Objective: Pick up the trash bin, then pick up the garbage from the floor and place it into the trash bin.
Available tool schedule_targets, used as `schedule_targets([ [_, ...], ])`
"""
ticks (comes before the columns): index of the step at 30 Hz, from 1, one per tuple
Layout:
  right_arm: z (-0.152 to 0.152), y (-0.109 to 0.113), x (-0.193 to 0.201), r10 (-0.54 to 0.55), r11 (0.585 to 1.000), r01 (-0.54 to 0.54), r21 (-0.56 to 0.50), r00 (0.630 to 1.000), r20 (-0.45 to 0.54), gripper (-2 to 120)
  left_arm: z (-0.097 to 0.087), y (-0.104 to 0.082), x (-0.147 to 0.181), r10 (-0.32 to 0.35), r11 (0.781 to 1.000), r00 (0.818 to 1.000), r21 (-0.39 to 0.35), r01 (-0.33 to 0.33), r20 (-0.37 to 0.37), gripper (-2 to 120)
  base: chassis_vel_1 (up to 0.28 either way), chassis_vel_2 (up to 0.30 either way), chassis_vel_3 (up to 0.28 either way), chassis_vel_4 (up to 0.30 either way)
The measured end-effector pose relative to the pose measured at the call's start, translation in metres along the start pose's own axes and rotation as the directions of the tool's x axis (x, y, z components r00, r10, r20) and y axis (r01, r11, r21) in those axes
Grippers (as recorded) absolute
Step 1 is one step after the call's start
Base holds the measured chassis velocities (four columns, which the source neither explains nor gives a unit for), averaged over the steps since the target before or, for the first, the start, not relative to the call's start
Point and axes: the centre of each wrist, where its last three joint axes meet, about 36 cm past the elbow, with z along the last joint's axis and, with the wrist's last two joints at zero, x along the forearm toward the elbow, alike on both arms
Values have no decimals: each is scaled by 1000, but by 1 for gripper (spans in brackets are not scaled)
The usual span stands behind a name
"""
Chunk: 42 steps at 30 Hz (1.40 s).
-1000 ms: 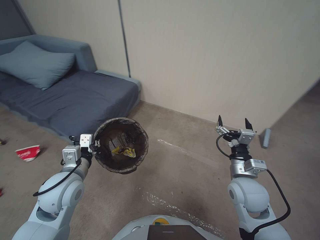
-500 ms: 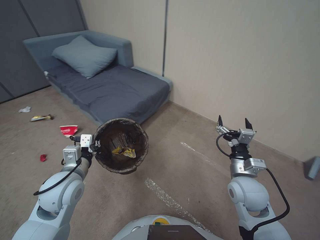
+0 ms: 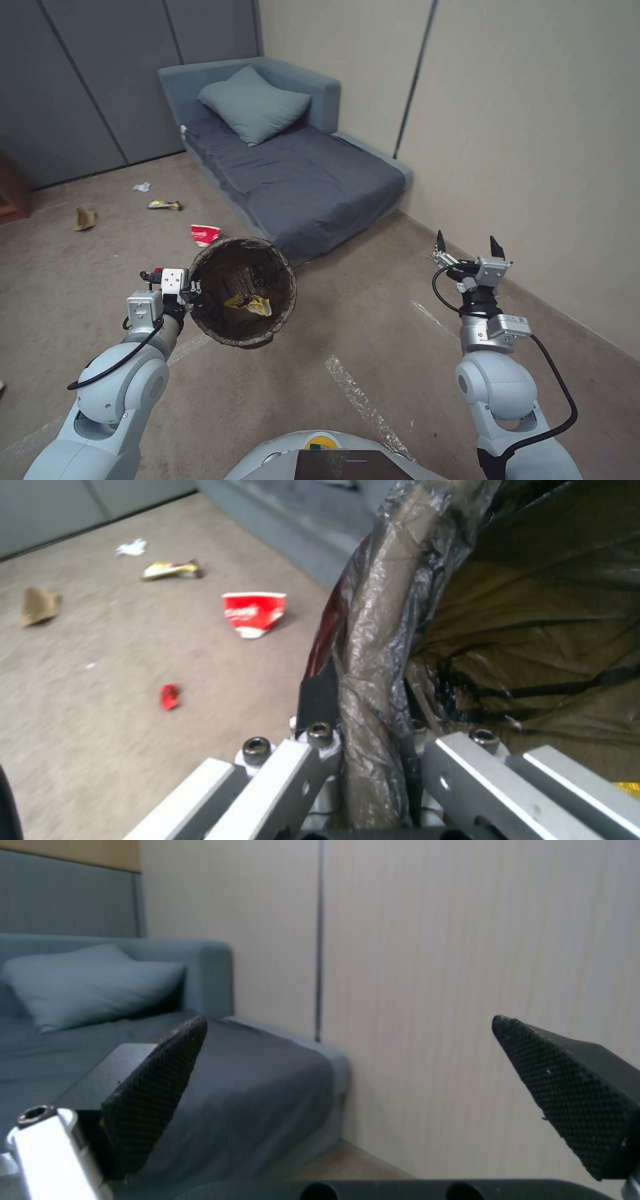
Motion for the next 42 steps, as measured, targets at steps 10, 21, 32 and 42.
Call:
schedule_targets([
  [10, 1, 1, 1, -3, 1000, 3, 4, 1000, -5, 100, 1, -1, 0, 5, 1000, 1000, -2, -5, -4, 0, 128, 119, 118, 118],
  [21, 3, 2, 0, -6, 1000, 6, 7, 1000, -8, 100, 0, 0, 0, 9, 1000, 1000, -5, -10, -2, 0, 129, 117, 124, 126],
  [32, 5, 0, 0, -2, 1000, 2, 12, 1000, -11, 100, 1, 0, -2, 10, 1000, 1000, -2, -10, -5, 0, 123, 127, 123, 117],
  [42, 8, 1, 0, -1, 1000, 1, 11, 1000, -14, 100, 1, 1, -2, 10, 1000, 1000, -7, -10, -5, 0, 128, 133, 124, 131],
])
